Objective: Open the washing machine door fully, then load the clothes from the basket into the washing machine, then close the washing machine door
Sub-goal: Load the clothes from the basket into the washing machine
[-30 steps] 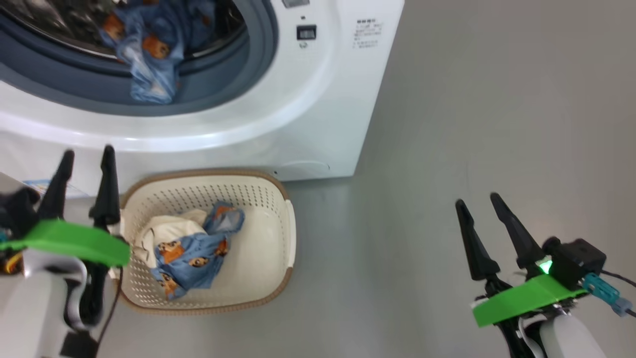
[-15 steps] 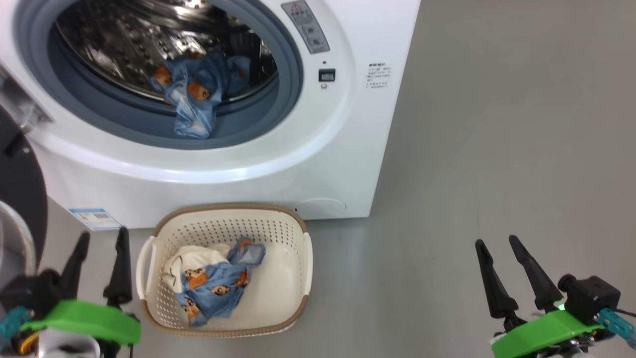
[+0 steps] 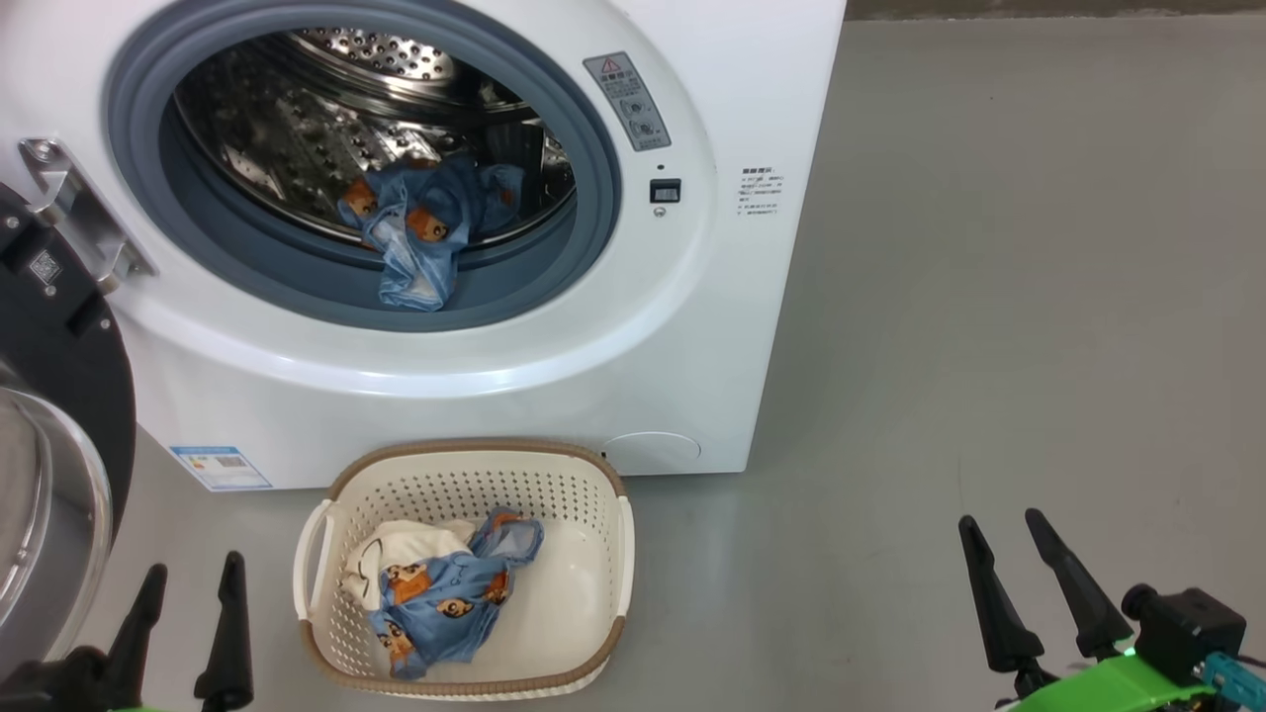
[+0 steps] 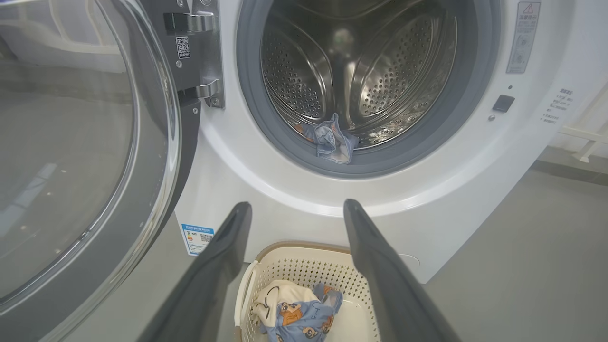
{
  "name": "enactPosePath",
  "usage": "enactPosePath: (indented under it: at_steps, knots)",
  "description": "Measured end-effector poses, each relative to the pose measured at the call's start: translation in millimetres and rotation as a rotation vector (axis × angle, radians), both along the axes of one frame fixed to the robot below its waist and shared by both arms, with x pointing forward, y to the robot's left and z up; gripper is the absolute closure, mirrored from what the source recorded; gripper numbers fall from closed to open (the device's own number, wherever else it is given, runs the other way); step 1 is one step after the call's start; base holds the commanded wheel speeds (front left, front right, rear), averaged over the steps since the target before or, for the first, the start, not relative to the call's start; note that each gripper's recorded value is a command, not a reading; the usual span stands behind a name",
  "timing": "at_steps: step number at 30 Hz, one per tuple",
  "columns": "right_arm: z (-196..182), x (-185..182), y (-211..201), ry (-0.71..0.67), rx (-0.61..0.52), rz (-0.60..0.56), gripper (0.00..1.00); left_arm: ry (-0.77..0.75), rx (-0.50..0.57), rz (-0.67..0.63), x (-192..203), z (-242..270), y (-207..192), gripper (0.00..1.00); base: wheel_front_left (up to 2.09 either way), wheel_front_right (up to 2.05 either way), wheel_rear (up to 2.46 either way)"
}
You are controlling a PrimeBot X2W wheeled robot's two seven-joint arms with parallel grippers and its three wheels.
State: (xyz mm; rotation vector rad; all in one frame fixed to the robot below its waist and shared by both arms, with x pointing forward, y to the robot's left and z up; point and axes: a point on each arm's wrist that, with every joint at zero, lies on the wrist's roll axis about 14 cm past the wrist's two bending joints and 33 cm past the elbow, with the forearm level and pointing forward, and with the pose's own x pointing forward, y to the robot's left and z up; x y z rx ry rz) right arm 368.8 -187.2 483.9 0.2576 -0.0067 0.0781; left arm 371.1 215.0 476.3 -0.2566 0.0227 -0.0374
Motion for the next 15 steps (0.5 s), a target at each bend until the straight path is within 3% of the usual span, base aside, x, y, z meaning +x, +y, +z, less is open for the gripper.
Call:
enactPosePath:
  at_steps: [15]
  knots:
    - [-7.5,-4.2,-0.8,0.024,0.0,-0.003,0.0,0.005,0.005,0.026,-11.9,-1.6,6.4,0.0,0.0,0.0,0.0]
